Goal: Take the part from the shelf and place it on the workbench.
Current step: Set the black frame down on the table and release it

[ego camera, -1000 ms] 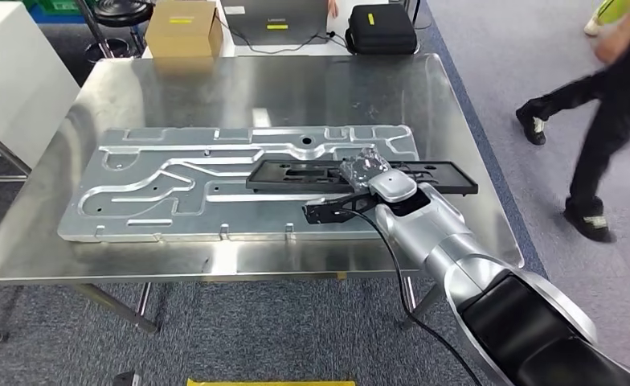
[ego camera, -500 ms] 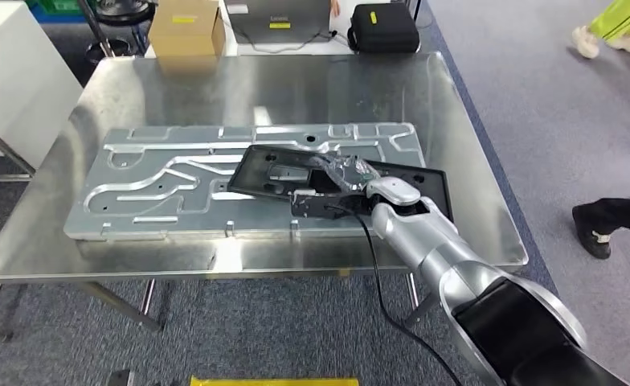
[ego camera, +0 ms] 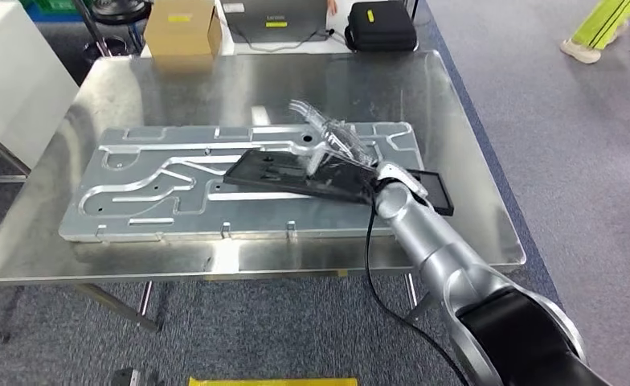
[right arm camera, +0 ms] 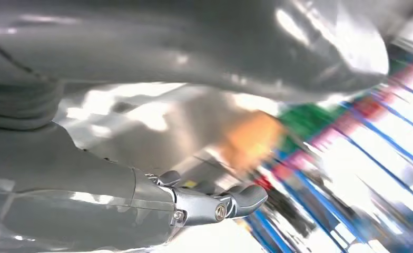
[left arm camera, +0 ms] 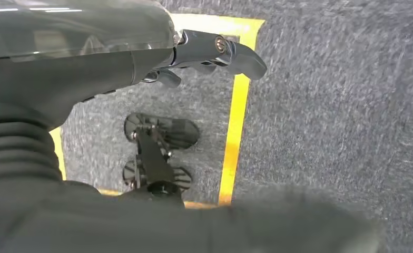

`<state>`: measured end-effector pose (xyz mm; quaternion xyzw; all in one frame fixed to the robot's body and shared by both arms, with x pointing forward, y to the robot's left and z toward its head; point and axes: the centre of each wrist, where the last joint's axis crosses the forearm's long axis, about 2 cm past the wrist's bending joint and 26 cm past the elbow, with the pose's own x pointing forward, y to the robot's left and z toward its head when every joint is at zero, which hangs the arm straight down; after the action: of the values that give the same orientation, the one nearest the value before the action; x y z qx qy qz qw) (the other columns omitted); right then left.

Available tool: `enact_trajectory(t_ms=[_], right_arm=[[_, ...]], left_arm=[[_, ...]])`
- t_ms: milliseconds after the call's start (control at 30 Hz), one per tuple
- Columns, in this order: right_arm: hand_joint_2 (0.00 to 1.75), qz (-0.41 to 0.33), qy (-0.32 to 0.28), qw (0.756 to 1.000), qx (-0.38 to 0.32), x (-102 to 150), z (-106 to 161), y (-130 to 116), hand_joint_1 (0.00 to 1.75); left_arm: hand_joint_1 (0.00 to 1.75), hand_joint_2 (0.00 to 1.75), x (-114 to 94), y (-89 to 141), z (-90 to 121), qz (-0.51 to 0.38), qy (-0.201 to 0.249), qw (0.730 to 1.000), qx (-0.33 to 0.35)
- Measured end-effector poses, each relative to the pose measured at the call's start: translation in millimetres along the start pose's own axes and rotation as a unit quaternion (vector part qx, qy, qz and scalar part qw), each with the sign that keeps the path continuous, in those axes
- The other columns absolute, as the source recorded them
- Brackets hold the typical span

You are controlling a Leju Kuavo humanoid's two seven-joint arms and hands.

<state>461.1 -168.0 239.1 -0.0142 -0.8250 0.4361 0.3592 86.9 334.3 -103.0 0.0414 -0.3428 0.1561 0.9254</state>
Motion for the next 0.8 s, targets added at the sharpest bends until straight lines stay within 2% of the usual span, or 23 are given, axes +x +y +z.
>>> enact_trajectory(t_ms=[133, 233, 433, 533, 667, 733, 800], right_arm=[[0.0, -0.01, -0.059, 0.992, -0.11, 12.2, 10.0, -24.5, 0.0], [0.0, 0.038, -0.069, 0.98, -0.182, 12.9, 41.4, -33.9, 0.0], [0.0, 0.188, 0.021, 0.94, -0.283, 3.4, 159.9, -17.9, 0.0], [0.0, 0.228, 0.09, 0.915, -0.32, 1.3, 236.3, -8.8, 0.0], [0.0, 0.263, 0.198, 0.883, -0.334, 10.5, 346.2, 3.8, 0.0], [0.0, 0.286, 0.246, 0.867, -0.324, 19.9, 387.7, 6.6, 0.0], [0.0, 0.308, 0.289, 0.851, -0.313, 27.9, 418.1, 7.2, 0.0]], left_arm=[[0.0, 0.0, -6.1, 2.7, 3.5, 0.02, -0.005, 1.0, 0.009], [0.0, 0.0, -14.4, 7.9, 8.5, 0.046, -0.012, 0.999, 0.022], [0.0, 0.0, -32.6, 13.1, 20.0, 0.094, -0.017, 0.993, 0.07], [0.0, 0.0, -38.5, 12.1, 23.7, 0.104, -0.019, 0.991, 0.082], [0.0, 0.0, -46.8, 14.0, 29.4, 0.099, -0.017, 0.992, 0.076], [0.0, 0.0, -47.7, 13.9, 30.0, 0.096, -0.017, 0.993, 0.071], [0.0, 0.0, -47.4, 13.7, 29.8, 0.095, -0.018, 0.993, 0.069]])
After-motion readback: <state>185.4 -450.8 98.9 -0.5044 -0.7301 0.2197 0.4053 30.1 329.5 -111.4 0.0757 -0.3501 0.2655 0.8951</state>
